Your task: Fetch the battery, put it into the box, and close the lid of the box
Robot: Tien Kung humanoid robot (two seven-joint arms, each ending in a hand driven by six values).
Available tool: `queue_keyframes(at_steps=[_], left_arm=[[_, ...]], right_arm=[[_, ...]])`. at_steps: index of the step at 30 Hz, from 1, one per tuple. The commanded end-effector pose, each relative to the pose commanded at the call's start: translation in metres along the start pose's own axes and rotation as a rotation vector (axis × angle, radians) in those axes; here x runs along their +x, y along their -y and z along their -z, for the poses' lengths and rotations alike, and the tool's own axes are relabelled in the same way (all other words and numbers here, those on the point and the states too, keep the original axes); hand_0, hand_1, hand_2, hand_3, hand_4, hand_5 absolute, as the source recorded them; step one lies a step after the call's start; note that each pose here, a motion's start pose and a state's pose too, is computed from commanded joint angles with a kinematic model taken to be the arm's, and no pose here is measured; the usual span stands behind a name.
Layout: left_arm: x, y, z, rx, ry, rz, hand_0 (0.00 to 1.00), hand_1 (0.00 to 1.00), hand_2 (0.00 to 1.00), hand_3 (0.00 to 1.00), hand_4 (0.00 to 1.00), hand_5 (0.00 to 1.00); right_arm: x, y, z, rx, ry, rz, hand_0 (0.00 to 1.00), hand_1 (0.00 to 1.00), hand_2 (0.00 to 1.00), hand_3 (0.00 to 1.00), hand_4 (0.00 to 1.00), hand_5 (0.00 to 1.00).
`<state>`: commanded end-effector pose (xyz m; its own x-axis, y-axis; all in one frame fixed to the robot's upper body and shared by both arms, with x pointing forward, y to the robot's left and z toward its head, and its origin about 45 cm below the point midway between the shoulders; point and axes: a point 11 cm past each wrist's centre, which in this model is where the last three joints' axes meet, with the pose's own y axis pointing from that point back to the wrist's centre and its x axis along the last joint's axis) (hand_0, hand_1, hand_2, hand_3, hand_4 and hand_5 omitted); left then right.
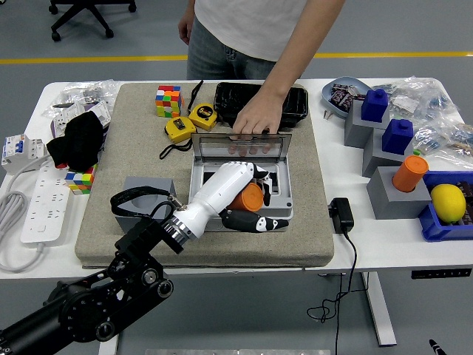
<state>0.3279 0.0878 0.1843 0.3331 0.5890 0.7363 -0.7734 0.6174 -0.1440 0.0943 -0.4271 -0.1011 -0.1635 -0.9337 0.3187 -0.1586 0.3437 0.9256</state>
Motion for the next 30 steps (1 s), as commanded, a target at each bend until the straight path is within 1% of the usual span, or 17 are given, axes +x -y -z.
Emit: queue_keyframes(at_steps=[8,10,13,21,27,30], left_arm=[[0.010,0.023,0.008,0.017,-0.003,-0.037,0.045,0.002,0.002,0.002,0.962,0.266],[0.010,0.025,0.010,0.021,0.001,-0.042,0.045,0.002,0.002,0.002,0.962,0.266],[0.011,0.030,0.017,0.036,0.017,-0.048,0.048,0.002,0.002,0.002,0.962,0.272],[0.017,0.034,0.033,0.067,0.078,-0.058,0.050,0.002,0.002,0.002,0.964,0.278],[0.018,0.031,0.048,0.101,0.117,-0.043,0.050,0.002,0.002,0.002,0.967,0.285],[0.018,0.030,0.048,0.100,0.120,-0.040,0.052,0.002,0.002,0.002,0.969,0.287]], right_arm=[[0.001,0.000,0.001,-0.001,-0.004,-0.003,0.973,0.861,0.807,0.809,0.998,0.998],[0.001,0.000,0.000,-0.002,-0.004,-0.003,0.973,0.861,0.807,0.809,0.998,0.998],[0.001,0.000,0.000,-0.002,-0.005,-0.003,0.974,0.860,0.807,0.808,0.998,0.998],[0.001,0.000,0.002,0.002,-0.005,-0.002,0.974,0.860,0.807,0.808,0.998,0.998],[0.001,0.000,0.002,0.003,-0.003,-0.002,0.973,0.860,0.807,0.808,0.998,0.998],[0.001,0.000,0.001,0.000,-0.003,-0.003,0.973,0.860,0.806,0.808,0.998,0.998]])
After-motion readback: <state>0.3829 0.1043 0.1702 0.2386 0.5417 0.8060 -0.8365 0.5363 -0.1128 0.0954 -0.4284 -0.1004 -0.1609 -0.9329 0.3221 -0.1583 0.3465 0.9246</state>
